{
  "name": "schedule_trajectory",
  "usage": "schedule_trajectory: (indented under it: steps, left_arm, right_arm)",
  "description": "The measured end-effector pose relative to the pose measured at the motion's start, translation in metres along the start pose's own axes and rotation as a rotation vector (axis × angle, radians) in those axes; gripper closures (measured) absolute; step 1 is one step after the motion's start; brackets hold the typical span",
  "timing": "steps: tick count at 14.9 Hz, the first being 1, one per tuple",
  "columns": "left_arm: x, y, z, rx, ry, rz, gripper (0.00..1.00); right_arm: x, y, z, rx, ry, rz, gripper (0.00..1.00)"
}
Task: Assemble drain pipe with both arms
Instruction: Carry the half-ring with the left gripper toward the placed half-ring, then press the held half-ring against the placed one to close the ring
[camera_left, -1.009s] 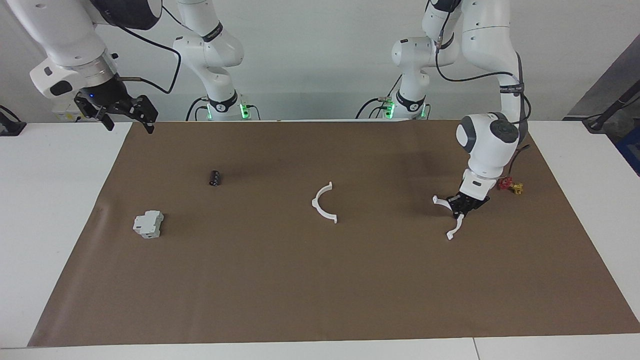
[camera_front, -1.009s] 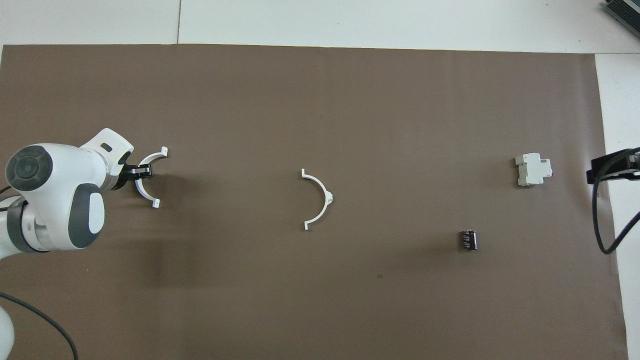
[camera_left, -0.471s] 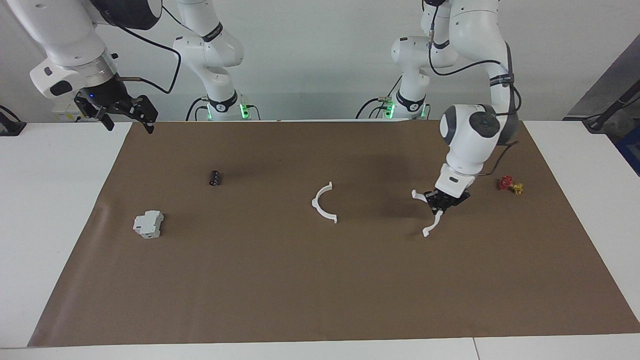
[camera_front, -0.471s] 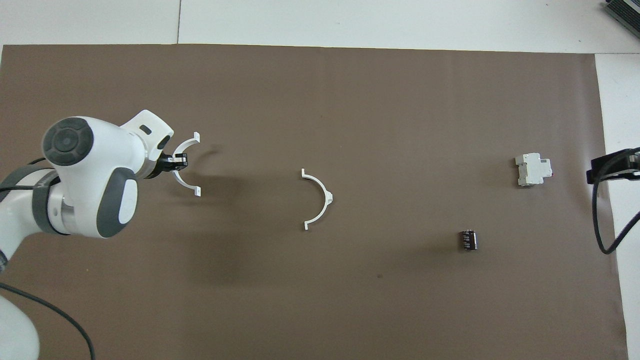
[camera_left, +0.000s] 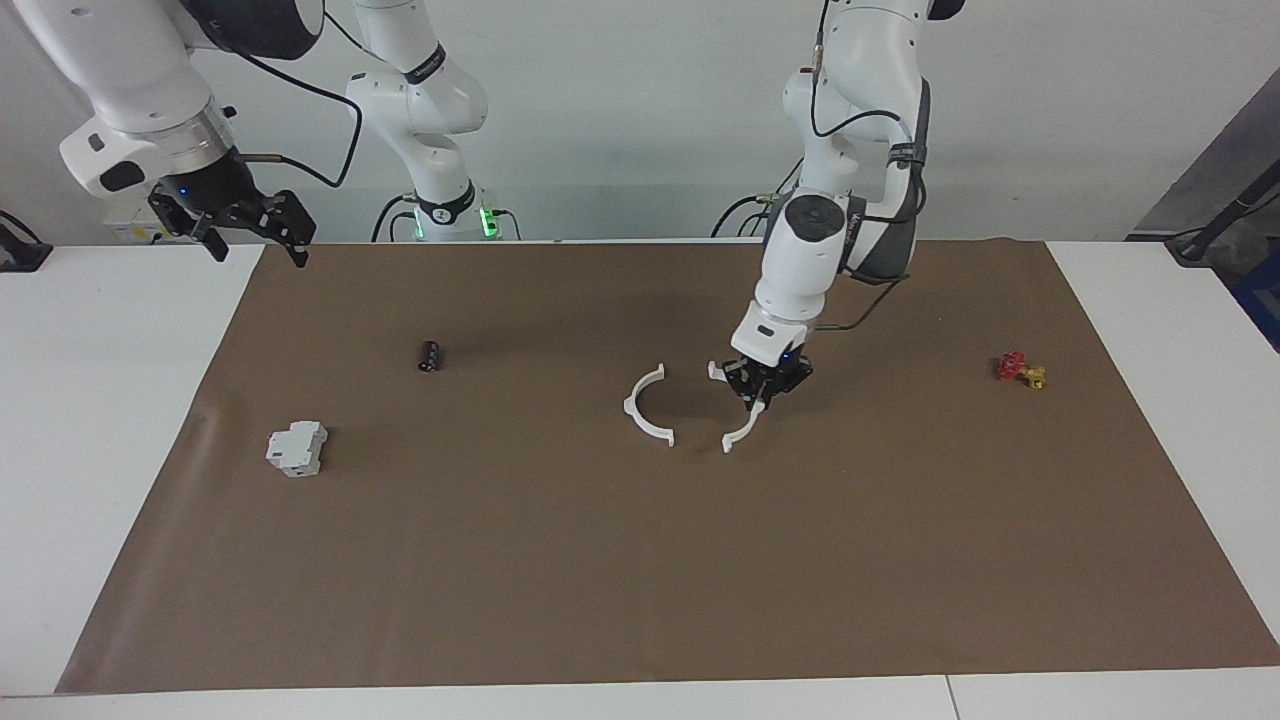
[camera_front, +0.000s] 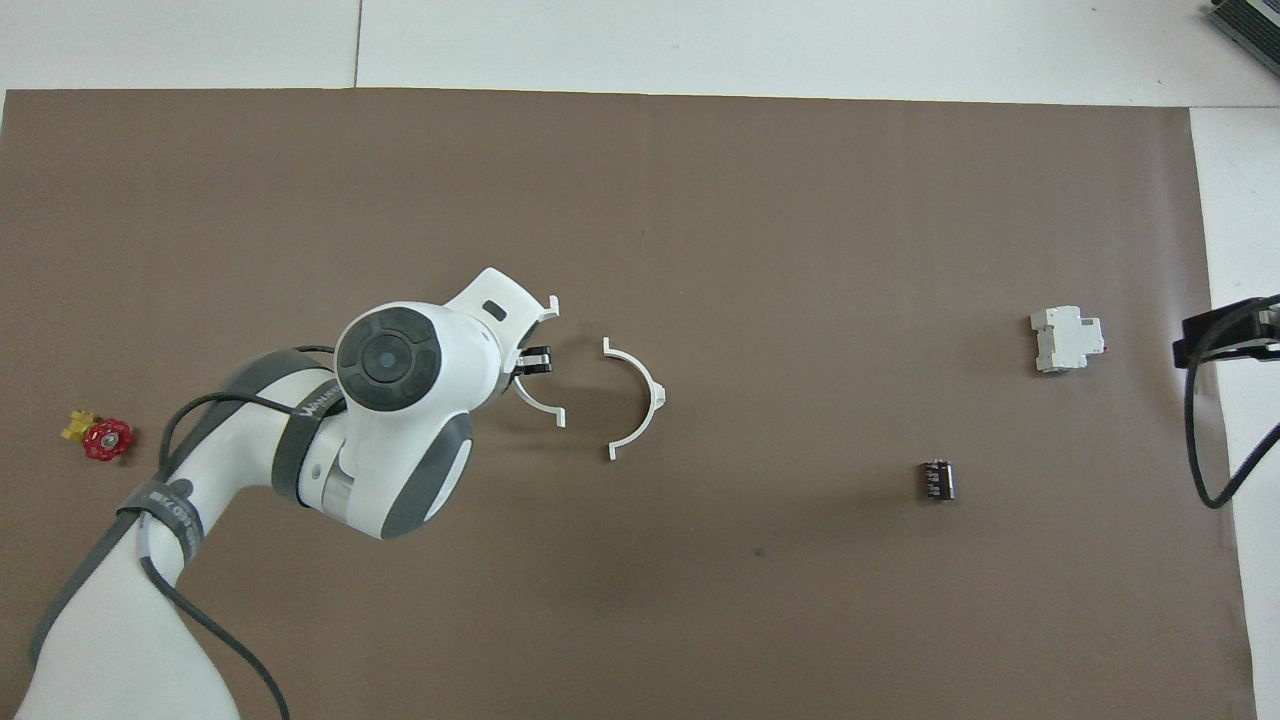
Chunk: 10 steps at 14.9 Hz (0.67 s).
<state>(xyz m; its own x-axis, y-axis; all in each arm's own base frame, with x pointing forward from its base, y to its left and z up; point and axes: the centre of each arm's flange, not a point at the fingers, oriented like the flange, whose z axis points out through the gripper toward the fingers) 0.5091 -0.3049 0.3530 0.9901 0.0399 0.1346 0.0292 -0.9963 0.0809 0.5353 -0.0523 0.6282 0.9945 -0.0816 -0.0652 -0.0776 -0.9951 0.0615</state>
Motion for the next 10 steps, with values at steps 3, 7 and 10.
schedule_trajectory:
  steps: [3,7,10]
  left_arm:
    - [-0.034,0.052,0.022,-0.03,0.008,-0.01,0.79]
    - [-0.036,0.056,0.043,-0.032,0.011,-0.029,0.79]
    - [-0.029,0.047,0.044,-0.02,0.007,-0.045,0.79]
  right_arm:
    - [0.0,0.0,0.0,0.0,0.0,0.0,0.0]
    - [0.0,0.0,0.0,0.0,0.0,0.0,0.0]
    - [0.0,0.0,0.0,0.0,0.0,0.0,0.0]
